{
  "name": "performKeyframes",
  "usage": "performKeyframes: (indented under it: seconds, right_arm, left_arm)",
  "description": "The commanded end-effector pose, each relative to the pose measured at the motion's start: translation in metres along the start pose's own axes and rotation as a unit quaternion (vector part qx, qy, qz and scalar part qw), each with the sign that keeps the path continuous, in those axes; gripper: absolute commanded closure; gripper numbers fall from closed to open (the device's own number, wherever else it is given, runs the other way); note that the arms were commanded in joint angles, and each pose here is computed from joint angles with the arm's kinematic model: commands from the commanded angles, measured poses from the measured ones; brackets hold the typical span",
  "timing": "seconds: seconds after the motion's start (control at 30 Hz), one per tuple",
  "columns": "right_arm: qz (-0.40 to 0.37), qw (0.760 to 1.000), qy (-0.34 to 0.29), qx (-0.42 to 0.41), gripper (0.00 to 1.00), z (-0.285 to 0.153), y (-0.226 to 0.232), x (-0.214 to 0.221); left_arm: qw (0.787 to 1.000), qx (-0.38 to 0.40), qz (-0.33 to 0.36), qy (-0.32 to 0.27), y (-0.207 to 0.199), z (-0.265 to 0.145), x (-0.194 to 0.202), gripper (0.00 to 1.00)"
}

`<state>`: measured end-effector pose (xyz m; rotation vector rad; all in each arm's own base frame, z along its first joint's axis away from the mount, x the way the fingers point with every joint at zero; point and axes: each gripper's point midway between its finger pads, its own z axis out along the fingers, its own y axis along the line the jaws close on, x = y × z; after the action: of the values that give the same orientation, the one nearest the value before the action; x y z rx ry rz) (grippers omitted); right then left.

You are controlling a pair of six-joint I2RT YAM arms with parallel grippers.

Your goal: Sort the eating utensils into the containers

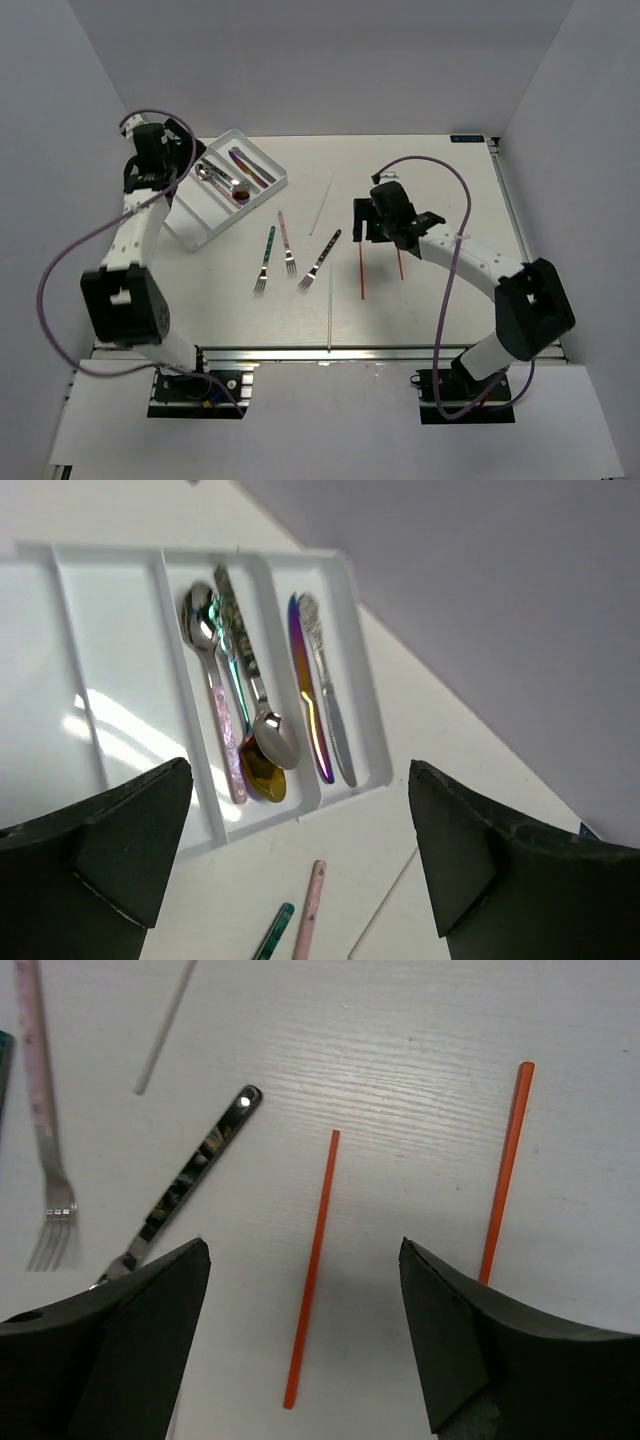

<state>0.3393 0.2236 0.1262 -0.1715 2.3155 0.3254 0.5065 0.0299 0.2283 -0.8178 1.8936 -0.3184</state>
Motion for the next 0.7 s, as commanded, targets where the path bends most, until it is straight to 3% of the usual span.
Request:
performKeyframes:
  seconds: [0.0,0.1,0.23,0.33,0.43,0.5,0.57,0.67]
  right_arm:
    - [-0.002,0.999,0.041,0.036,0.26,0.010,-0.013,0.009]
    - [0.007,0.998,0.063,0.019,0.36,0.018,-0.004,0.021]
    - [0.006,0.997,0.078,0.016,0.38,0.023,0.004,0.041]
    - [0.006,0.996,0.085,0.022,0.37,0.028,0.012,0.052]
    - [0.011,0.997,0.063,0.037,0.28,0.025,0.021,0.045]
    - [0.022,0.996,0.031,0.077,0.11,0.023,0.016,0.034]
    - [0.037,0.996,0.014,0.079,0.11,0.019,0.016,0.027]
    - [0.074,0.996,0.007,0.056,0.11,0.013,0.004,0.021]
  left_arm:
    - [0.997,-0.006,0.037,-0.072,0.001,-0.095,-0.029,0.02]
    - [0.995,-0.011,0.074,-0.065,0.019,-0.135,-0.013,0.02]
    - [0.989,-0.013,0.144,-0.013,0.053,-0.155,0.034,0.02]
    - [0.988,-0.010,0.156,-0.014,0.079,-0.165,0.069,0.02]
    - [0.985,0.037,0.170,-0.013,0.069,-0.176,0.082,0.02]
    - [0.977,0.099,0.190,-0.005,0.039,-0.183,0.093,0.02]
    - [0.970,0.122,0.207,0.023,0.019,-0.182,0.107,0.02]
    - [0.960,0.096,0.254,0.067,-0.008,-0.169,0.137,0.02]
